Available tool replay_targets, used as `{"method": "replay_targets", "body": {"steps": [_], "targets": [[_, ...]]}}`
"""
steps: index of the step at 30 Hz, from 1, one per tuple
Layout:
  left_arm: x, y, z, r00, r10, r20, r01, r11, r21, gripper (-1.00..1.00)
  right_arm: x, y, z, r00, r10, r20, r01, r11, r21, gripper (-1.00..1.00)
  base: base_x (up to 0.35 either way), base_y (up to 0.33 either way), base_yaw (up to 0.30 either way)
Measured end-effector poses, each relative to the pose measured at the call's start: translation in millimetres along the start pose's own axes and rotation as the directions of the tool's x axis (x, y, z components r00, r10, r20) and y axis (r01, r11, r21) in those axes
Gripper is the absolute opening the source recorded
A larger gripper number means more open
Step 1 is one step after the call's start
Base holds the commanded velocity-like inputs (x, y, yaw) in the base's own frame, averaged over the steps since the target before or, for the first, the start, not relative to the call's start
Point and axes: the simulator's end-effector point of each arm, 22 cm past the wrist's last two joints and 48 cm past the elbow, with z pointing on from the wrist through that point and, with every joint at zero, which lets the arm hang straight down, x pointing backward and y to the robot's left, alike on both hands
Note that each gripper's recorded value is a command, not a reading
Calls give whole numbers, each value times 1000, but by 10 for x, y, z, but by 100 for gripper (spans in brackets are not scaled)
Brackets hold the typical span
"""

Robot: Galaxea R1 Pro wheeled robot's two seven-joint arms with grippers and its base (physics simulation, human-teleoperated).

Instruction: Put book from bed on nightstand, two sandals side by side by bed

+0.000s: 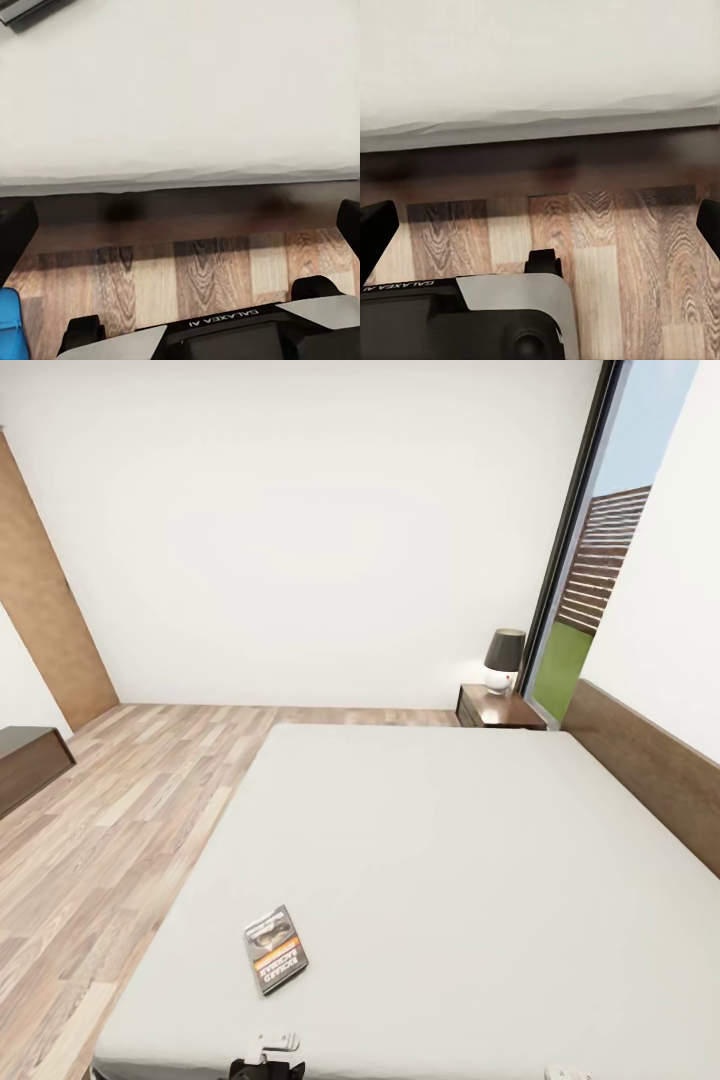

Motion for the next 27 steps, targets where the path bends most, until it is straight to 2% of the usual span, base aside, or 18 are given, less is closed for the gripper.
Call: {"method": "replay_targets", "body": {"steps": [12,16,17,18,20,21,24,27], "targets": [[-3,-17,-1,1000,1,0,-1,1000,11,100,1,3,1,1000,0,0,0,1000,0,100,1,0,0],[-9,-221,-19,1000,0,0,0,993,117,100,2,6,1,1000,-1,0,1,1000,0,100,0,0,0],[-20,-336,-39,1000,1,1,-1,985,174,100,1,7,1,1000,-1,0,1,1000,0,100,0,0,0],[-56,-494,-73,1000,1,7,-3,968,249,100,1,7,1,1000,0,0,0,1000,0,100,0,0,0],[-143,-742,-172,1000,1,15,-7,923,384,100,1,7,1,1000,0,0,0,1000,-1,100,0,0,0],[-169,-786,-202,1000,1,14,-7,910,415,100,1,7,1,1000,0,0,0,1000,-1,100,0,0,0],[-565,-938,-366,1000,-10,21,-3,840,542,100,0,7,1,1000,0,0,0,1000,-1,100,0,0,0],[-1139,-988,-492,997,-28,75,-20,814,580,100,2,8,0,1000,0,0,0,1000,-1,100,0,0,0]]}}
